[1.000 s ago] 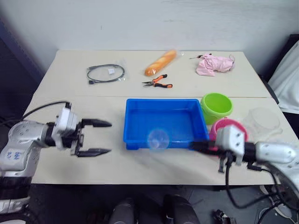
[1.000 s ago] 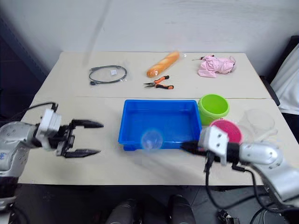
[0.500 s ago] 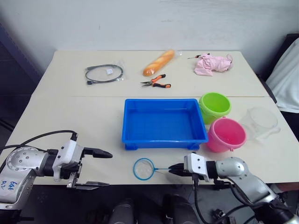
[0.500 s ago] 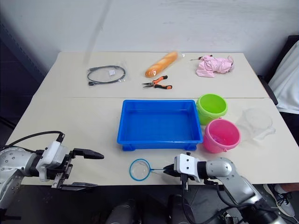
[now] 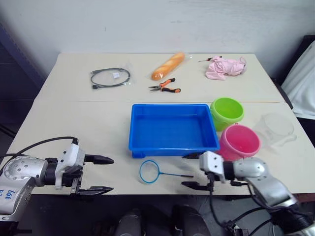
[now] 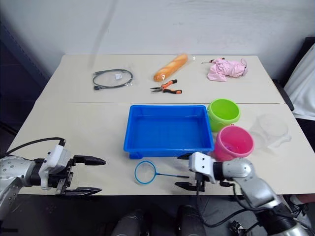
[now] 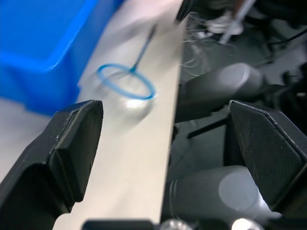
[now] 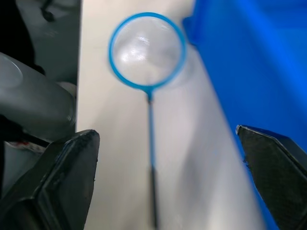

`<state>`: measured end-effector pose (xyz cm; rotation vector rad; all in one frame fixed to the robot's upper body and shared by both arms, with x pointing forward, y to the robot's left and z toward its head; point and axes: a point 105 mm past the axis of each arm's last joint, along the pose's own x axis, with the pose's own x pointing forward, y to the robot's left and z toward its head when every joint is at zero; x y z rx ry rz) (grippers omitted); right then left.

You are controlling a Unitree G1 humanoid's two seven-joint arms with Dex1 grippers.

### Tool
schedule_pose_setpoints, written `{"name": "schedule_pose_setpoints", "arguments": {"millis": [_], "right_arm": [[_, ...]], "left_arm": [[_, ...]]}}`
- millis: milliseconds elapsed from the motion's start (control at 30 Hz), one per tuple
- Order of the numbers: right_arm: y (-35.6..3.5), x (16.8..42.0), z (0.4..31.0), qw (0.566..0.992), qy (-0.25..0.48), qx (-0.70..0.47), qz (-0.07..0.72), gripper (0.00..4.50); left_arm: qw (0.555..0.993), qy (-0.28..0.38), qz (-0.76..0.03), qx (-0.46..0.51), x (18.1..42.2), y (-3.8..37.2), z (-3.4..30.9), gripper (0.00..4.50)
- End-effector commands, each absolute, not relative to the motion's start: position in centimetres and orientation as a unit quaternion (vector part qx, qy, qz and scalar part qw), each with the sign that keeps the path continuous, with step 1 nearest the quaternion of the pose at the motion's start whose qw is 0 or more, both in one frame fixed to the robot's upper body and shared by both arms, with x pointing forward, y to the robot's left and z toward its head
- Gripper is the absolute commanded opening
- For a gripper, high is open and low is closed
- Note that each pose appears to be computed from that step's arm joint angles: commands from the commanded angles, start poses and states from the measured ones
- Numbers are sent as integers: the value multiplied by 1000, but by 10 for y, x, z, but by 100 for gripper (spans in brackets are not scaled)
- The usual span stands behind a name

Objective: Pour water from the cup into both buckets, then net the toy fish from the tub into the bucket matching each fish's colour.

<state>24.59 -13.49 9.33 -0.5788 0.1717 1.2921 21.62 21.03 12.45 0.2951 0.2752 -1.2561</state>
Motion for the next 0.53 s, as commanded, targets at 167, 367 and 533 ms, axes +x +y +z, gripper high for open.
{"name": "schedule_pose_setpoints", "arguments": {"millis": [167, 367, 533], "right_arm": [[-175, 209, 169, 795, -19, -255, 550, 447], [-247, 184, 175, 813, 40, -309, 492, 447], [-275, 183, 169, 834, 50, -320, 446, 447]], "left_arm": [[859, 103, -466, 185, 226, 251, 104, 450], [860, 93, -450, 223, 242, 253, 87, 450], [862, 90, -437, 242, 247, 263, 86, 450]]}}
